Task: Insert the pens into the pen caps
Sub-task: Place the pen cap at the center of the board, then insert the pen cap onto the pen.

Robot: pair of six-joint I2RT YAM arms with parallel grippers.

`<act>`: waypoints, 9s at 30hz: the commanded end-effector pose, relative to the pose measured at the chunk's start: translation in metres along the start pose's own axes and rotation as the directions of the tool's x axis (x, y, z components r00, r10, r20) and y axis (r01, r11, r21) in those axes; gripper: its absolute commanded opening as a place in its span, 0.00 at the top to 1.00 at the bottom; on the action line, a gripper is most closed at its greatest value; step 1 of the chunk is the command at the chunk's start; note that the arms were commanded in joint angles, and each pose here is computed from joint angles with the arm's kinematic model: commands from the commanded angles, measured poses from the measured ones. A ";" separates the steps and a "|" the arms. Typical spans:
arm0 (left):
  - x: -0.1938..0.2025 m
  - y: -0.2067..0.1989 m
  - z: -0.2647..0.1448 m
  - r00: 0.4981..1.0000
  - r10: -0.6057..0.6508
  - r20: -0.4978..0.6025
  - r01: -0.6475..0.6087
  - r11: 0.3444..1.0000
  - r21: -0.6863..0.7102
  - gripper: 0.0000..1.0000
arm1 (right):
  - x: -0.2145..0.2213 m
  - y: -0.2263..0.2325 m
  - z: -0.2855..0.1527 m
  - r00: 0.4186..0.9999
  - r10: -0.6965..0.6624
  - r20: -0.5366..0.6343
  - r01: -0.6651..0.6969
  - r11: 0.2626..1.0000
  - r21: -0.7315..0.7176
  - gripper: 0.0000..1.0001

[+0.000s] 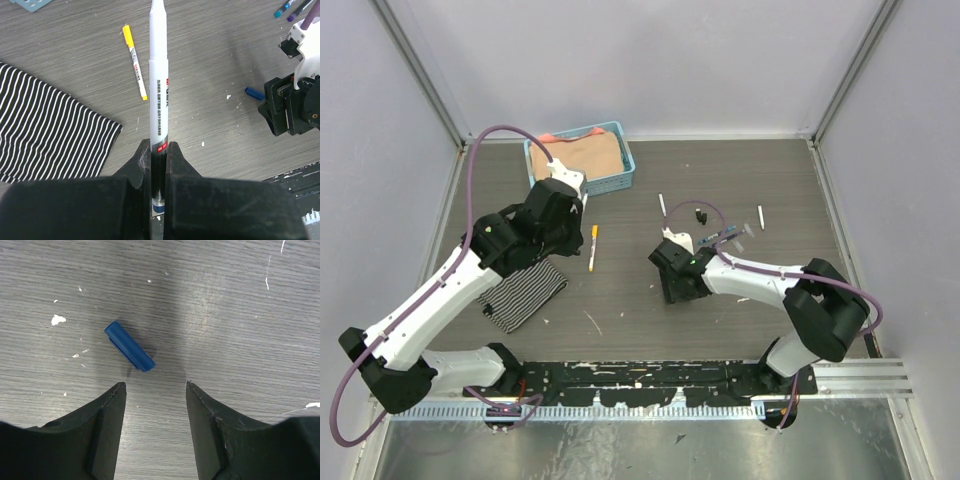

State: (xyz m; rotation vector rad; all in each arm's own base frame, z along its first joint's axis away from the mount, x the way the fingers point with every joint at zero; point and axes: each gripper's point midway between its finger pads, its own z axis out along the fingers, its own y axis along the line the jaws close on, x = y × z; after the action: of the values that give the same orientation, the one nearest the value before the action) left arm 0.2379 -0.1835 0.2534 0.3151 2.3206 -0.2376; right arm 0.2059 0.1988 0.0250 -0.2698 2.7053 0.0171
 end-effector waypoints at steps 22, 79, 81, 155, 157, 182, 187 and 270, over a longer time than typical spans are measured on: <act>-0.016 -0.007 0.002 0.999 -0.001 0.034 0.000 1.000 0.022 1.00 | -0.013 -0.028 0.021 0.999 0.030 0.017 -0.032 0.994 0.104 0.44; 0.002 -0.003 0.010 0.998 0.055 -0.034 -0.054 0.998 0.019 1.00 | -0.076 0.033 0.022 0.979 0.188 0.084 -0.183 0.982 -0.053 0.55; 0.002 -0.003 0.010 0.998 0.058 -0.035 -0.057 0.998 0.022 1.00 | -0.076 0.034 0.024 0.980 0.182 0.079 -0.179 0.983 -0.047 0.56; 0.001 -0.093 0.023 0.992 0.004 0.130 -0.049 0.938 0.342 1.00 | -0.157 -0.047 -0.172 0.537 0.679 0.500 -0.255 0.696 -0.671 0.83; -0.003 -0.105 0.017 0.987 -0.003 0.163 -0.060 0.923 0.380 1.00 | -0.162 -0.051 -0.193 0.488 0.702 0.518 -0.231 0.677 -0.699 0.83; -0.010 -0.223 -0.037 0.927 0.019 0.375 -0.276 0.710 0.648 1.00 | -0.173 -0.072 -0.346 0.222 0.810 0.543 0.003 0.556 -0.831 0.82; -0.010 -0.229 -0.038 0.925 0.028 0.379 -0.291 0.693 0.659 1.00 | -0.171 -0.070 -0.352 0.230 0.807 0.545 0.024 0.555 -0.832 0.82; -0.021 -0.230 -0.038 0.916 0.015 0.401 -0.291 0.712 0.639 1.00 | -0.157 -0.045 -0.345 0.363 0.747 0.557 0.108 0.560 -0.821 0.82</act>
State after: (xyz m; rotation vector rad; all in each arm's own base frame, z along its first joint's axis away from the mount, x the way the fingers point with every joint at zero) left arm 0.1542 -0.3898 0.2869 0.7932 1.7955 -0.9825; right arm 0.2232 0.1674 0.3804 0.1900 1.4714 1.1369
